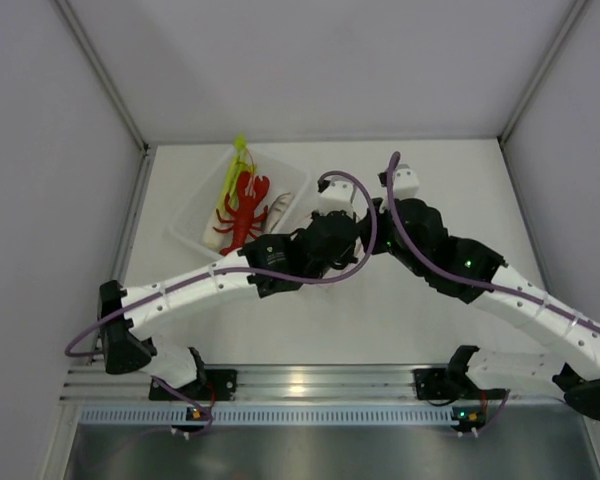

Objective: Open the zip-top bag and remove the fake food
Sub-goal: Place the fake fish in the bin, then pick up the food from the zipper food storage bag.

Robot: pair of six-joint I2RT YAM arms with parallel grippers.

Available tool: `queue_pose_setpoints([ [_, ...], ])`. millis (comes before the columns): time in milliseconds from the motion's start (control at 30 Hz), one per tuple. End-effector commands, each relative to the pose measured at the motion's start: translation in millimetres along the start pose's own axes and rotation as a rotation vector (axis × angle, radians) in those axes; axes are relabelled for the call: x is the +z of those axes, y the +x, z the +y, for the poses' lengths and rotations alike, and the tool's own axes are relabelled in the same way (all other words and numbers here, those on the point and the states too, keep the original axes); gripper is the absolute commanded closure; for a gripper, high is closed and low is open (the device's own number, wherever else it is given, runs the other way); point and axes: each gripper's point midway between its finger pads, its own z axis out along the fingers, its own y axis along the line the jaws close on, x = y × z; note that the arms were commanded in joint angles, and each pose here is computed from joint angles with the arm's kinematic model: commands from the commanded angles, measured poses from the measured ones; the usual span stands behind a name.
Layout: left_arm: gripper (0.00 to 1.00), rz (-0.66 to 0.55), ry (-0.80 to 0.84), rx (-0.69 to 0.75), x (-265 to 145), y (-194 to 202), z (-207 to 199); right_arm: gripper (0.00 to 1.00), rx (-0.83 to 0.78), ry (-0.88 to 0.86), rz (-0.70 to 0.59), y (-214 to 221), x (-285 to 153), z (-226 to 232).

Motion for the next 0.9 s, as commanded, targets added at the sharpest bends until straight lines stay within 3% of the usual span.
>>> queue_pose_setpoints([
  [0, 0.98, -0.082, -0.084, -0.034, 3.1, -10.3, 15.3, 1.0, 0.027, 0.008, -0.069, -27.8, -14.8, 8.4],
  [233, 1.0, -0.02, -0.082, 0.028, 8.3, 24.8, 28.8, 1.0, 0.038, -0.014, -0.075, -32.0, -20.3, 17.1],
  [367, 1.0, -0.023, 0.064, 0.093, -1.2, 37.8, 21.8, 1.0, 0.035, -0.042, -0.075, -36.8, -23.3, 22.7],
  [400, 1.0, -0.077, 0.121, 0.121, -3.3, 29.0, 14.7, 1.0, 0.035, -0.045, -0.076, -39.1, -25.3, 23.5],
  [433, 1.0, -0.051, 0.143, 0.161, -1.9, 50.8, 22.6, 1.0, 0.031, -0.051, -0.074, -39.6, -25.7, 25.0],
  [600, 1.0, -0.141, 0.361, 0.244, -31.3, 53.9, 13.6, 1.0, 0.031, -0.094, -0.081, -45.2, -31.8, 31.4],
  [867, 1.0, -0.102, 0.442, 0.387, -38.6, 87.2, 23.4, 1.0, 0.052, -0.258, -0.132, -57.7, -46.0, 57.2],
])
